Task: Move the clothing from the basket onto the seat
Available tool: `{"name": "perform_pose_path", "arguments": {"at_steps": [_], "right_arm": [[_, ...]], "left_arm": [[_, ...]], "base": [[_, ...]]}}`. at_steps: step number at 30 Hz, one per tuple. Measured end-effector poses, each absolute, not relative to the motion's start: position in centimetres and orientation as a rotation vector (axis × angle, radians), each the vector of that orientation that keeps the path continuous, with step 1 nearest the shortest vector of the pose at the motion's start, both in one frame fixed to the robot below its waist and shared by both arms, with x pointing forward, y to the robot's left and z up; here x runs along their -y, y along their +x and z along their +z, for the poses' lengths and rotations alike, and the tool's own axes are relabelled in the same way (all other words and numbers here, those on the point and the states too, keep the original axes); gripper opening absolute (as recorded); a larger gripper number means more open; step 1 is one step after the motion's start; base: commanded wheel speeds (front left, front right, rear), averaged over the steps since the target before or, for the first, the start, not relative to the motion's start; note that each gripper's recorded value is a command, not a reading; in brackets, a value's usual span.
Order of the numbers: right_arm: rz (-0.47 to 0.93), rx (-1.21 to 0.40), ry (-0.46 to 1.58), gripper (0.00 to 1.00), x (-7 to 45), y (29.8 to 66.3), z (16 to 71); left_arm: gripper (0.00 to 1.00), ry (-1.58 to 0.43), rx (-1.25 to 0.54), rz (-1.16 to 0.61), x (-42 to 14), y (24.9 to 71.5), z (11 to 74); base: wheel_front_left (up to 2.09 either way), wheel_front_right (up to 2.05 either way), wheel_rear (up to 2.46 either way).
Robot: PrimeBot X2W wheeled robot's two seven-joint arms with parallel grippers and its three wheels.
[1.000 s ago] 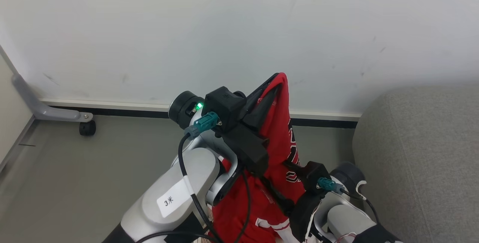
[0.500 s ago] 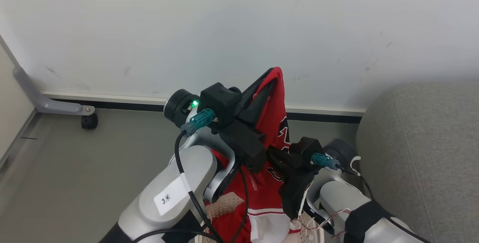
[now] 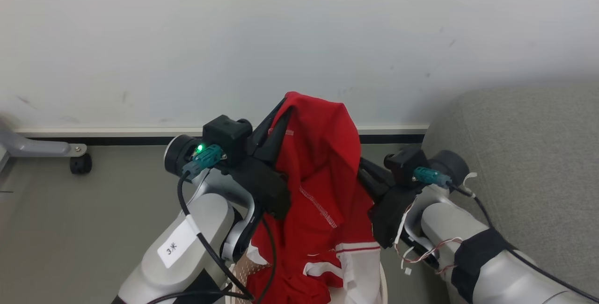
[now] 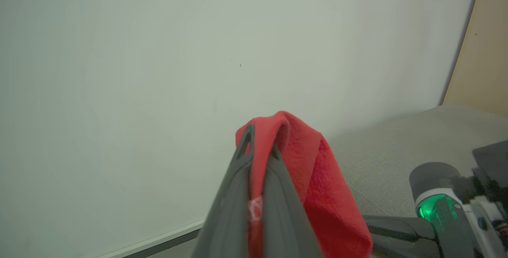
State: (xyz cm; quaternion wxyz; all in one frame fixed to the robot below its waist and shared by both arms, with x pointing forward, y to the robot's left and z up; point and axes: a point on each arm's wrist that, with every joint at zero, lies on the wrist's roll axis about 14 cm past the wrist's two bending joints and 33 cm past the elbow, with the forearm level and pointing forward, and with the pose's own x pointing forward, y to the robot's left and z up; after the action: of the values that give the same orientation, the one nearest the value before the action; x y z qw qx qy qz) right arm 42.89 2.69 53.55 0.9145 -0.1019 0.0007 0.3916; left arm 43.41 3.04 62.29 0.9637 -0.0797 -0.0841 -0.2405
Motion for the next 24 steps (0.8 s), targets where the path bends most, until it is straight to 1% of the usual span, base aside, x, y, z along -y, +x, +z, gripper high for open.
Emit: {"name": "perform_pose_path", "arguments": {"at_steps": [3, 4, 5, 6, 7, 8, 9, 24], "right_arm": [[0.754, 0.016, -0.207, 0.0, -0.5, 43.8, 54.6], [0.738, 0.022, -0.209, 0.0, 0.2, 44.1, 54.9], [0.723, 0.029, -0.212, 0.0, 0.9, 44.3, 55.2], [0.707, 0.035, -0.212, 0.0, 1.6, 44.5, 55.5], [0.691, 0.039, -0.215, 0.0, 2.4, 44.7, 55.8], [0.678, 0.043, -0.221, 0.0, 3.1, 44.8, 56.0], [0.662, 0.049, -0.224, 0.0, 3.8, 45.0, 56.4], [0.511, 0.098, -0.271, 0.0, 11.1, 44.8, 59.1]], "left_arm": [[0.01, -0.174, 0.147, -0.472, -3.2, 43.6, 61.1], [0.18, -0.178, 0.14, -0.472, -3.2, 43.6, 60.7], [0.25, -0.182, 0.135, -0.47, -3.1, 43.6, 60.4], [0.45, -0.189, 0.127, -0.468, -3.0, 43.6, 60.1], [0.77, -0.197, 0.122, -0.469, -2.8, 43.5, 59.8], [0.93, -0.2, 0.113, -0.47, -2.7, 43.5, 59.4], [1.0, -0.203, 0.107, -0.473, -2.5, 43.4, 59.1], [1.0, -0.235, 0.038, -0.538, 0.7, 42.2, 56.0]], "base": [[0.0, 0.0, 0.0], [0.0, 0.0, 0.0], [0.0, 0.0, 0.0], [0.0, 0.0, 0.0], [0.0, 0.0, 0.0], [0.0, 0.0, 0.0], [0.0, 0.0, 0.0], [0.0, 0.0, 0.0]]}}
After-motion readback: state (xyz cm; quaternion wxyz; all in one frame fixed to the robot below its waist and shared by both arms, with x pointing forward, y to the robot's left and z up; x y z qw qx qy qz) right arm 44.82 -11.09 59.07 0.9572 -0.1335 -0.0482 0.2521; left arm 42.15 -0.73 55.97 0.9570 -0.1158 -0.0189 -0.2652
